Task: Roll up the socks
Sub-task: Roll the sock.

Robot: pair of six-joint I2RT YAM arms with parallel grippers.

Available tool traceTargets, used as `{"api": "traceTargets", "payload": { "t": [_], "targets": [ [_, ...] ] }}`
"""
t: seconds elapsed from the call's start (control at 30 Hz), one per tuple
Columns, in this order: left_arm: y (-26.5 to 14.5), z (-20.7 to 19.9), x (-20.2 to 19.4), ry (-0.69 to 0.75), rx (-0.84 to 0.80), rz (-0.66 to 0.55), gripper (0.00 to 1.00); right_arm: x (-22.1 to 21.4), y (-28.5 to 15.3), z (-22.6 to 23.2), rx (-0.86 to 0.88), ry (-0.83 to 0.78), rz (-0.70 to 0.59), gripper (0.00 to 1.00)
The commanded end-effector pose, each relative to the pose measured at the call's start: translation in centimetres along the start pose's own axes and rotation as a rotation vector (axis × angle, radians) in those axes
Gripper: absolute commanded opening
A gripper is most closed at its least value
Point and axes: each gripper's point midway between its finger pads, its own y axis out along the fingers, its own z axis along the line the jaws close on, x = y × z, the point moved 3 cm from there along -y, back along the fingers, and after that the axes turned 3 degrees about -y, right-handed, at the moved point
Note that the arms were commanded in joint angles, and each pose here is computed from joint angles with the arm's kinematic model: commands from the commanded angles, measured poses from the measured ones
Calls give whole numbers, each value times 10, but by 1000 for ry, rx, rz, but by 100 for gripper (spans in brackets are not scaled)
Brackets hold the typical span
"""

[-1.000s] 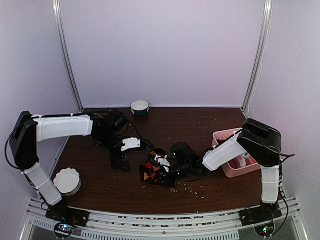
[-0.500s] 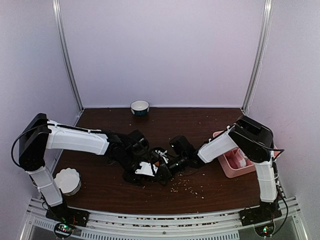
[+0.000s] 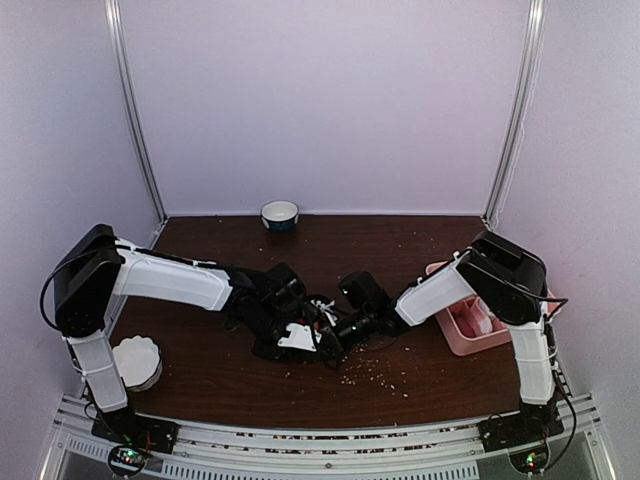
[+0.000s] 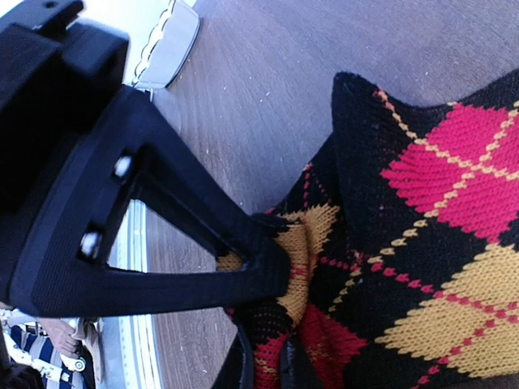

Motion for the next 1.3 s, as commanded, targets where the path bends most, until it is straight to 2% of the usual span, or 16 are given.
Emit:
{"api": "traceTargets", "payload": {
  "t": [0.0, 0.1, 0.17, 0.33, 0.43, 0.53, 0.63, 0.67, 0.7, 0.8, 0.87, 0.97, 1.07, 1.13, 1.2, 1.27],
  "targets": [
    [5, -5, -6, 9, -29, 41, 0, -96, 1, -68, -250, 307, 210, 0],
    [4, -14, -9, -26, -119, 47, 0, -84, -9, -65, -299, 232, 149, 3],
    [5, -16, -12, -66, -174, 49, 0, -74, -20, -62, -357, 156, 89, 16],
    [-1, -14, -15, -154, -277, 18, 0, -48, -55, -39, -441, -43, -106, 32],
    [-3, -13, -15, -196, -323, 18, 0, -46, -69, -33, -494, -105, -149, 41],
    [-5, -11, -14, -244, -367, 2, 0, -47, -80, -32, -544, -137, -176, 43],
    [-8, -10, -10, -299, -436, -20, 0, -41, -98, -23, -624, -219, -284, 46],
    [-9, -10, -9, -317, -460, -19, 0, -39, -106, -19, -681, -256, -326, 88],
    [-9, -10, -10, -330, -478, -20, 0, -36, -115, -14, -750, -291, -365, 99],
    [-6, -10, -13, -367, -523, -11, 0, -26, -142, 2, -925, -342, -480, 100],
    [-4, -11, -14, -380, -549, -6, 0, -18, -164, -3, -1032, -217, -574, 99],
    [-2, -10, -16, -396, -573, -3, 0, -15, -176, -7, -948, -109, -653, 100],
    [0, -8, -16, -414, -593, -5, 0, -15, -159, 20, -847, -333, -642, 100],
    [2, -8, -16, -431, -614, -1, 0, -27, -137, 38, -868, -557, -559, 98],
    [6, -7, -18, -446, -630, 16, 0, -48, -106, 56, -778, -791, -454, 92],
    [9, -5, -21, -461, -634, 36, 0, -63, -85, 65, -703, -933, -383, 86]
  ]
}}
